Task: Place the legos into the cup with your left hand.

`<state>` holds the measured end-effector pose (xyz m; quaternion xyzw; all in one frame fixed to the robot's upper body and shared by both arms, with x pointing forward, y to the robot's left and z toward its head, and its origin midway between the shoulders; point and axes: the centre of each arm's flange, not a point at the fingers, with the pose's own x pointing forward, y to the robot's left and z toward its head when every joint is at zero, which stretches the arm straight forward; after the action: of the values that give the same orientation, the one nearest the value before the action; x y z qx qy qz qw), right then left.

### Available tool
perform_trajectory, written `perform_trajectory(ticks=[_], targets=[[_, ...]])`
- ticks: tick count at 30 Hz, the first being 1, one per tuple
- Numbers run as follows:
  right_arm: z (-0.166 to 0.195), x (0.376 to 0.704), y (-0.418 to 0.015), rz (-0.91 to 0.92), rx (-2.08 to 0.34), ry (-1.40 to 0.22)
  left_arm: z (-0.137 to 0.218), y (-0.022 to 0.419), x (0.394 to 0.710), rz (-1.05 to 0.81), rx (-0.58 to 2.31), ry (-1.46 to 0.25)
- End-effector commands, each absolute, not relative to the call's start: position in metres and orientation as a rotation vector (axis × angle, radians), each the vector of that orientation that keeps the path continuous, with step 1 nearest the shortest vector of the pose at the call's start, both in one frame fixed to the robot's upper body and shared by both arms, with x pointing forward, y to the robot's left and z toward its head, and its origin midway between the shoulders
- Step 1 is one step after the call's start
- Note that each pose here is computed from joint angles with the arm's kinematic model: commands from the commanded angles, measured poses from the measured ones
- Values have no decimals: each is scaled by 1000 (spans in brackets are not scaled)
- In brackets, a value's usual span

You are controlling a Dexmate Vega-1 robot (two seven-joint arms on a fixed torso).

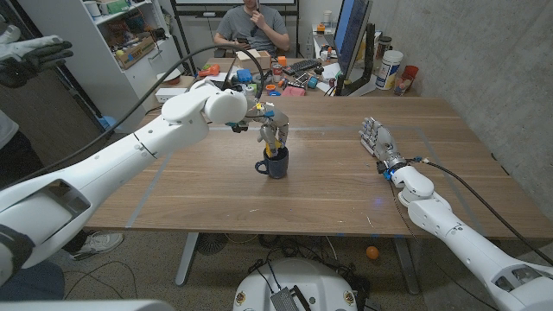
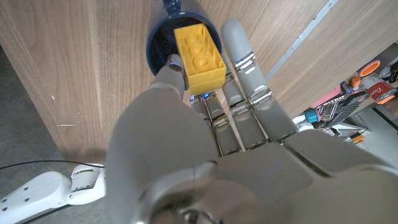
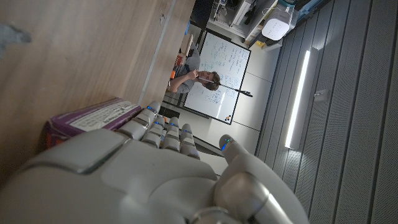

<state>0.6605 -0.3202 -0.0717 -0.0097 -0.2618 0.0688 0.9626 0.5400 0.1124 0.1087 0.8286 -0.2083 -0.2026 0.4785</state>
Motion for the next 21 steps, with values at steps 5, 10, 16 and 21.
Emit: perform_trajectory(ticks=[5, 10, 16, 21], targets=[[-69, 667, -319, 144, -19, -526, 113, 104, 542, -496, 2110, -408], [-68, 668, -319, 145, -20, -528, 115, 102, 541, -502, 2115, -402], [-67, 669, -319, 145, -19, -529, 116, 100, 538, -493, 2129, -399], [-68, 668, -319, 145, -18, -531, 117, 99, 535, -481, 2141, -398]])
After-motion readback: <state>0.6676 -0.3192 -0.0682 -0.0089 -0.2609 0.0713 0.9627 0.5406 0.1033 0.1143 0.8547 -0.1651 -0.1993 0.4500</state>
